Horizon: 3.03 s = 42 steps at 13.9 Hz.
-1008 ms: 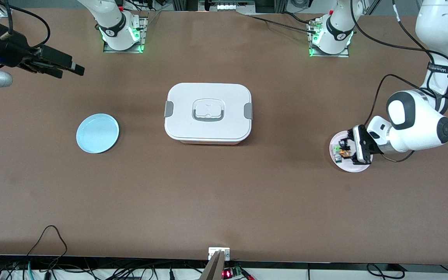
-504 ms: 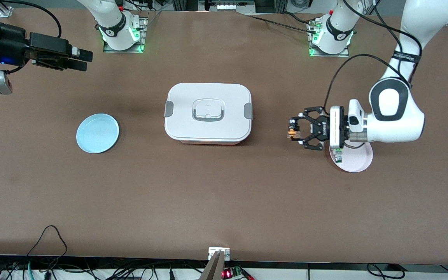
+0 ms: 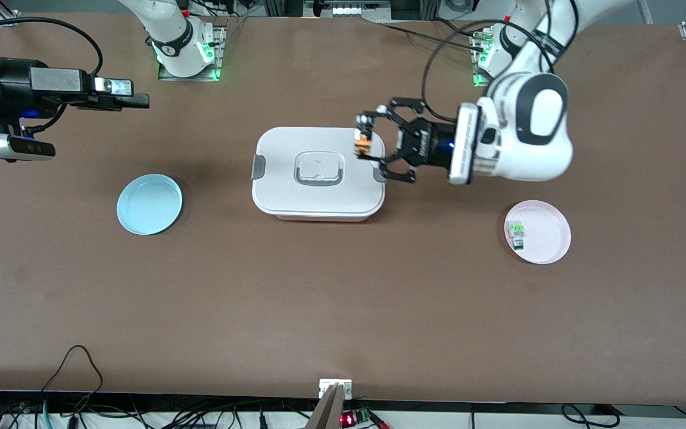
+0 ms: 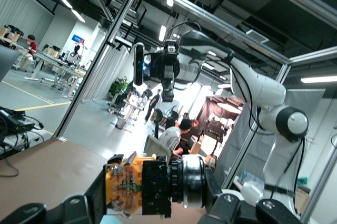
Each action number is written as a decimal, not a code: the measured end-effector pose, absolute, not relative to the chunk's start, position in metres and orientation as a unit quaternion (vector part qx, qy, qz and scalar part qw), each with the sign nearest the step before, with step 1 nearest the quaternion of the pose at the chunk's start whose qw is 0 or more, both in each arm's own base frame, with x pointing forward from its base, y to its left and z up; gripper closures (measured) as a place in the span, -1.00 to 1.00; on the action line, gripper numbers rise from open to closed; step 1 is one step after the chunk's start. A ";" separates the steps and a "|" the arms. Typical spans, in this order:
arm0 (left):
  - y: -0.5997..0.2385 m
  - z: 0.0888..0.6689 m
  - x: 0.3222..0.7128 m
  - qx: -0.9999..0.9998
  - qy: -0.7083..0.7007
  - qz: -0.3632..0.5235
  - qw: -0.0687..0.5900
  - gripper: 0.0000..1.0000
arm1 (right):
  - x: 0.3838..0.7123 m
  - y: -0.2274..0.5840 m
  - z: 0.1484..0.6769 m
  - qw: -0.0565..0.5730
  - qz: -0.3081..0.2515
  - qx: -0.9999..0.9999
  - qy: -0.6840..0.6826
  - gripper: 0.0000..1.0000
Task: Transfer orange switch to right arm and place
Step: 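Carry the switch with the left gripper while the right gripper approaches, then grasp the orange switch with the right gripper, open the left gripper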
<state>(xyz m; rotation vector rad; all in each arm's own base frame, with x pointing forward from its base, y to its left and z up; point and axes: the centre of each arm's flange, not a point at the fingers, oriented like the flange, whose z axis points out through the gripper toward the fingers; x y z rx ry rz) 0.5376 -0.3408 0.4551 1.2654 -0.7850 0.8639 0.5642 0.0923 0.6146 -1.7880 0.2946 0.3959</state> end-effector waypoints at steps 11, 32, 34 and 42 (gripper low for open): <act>-0.463 0.526 0.463 0.608 -0.250 0.373 0.655 -0.44 | 0.549 0.187 0.551 0.607 0.208 -0.754 0.142 -1.00; -0.472 0.532 0.456 0.616 -0.237 0.357 0.661 -0.44 | 0.497 0.257 0.551 0.640 0.285 -0.677 0.224 -0.11; -0.471 0.533 0.457 0.617 -0.232 0.355 0.663 -0.44 | 0.496 0.257 0.550 0.640 0.286 -0.677 0.225 0.20; -0.472 0.535 0.457 0.623 -0.211 0.332 0.676 -0.51 | 0.496 0.257 0.550 0.637 0.294 -0.673 0.233 0.20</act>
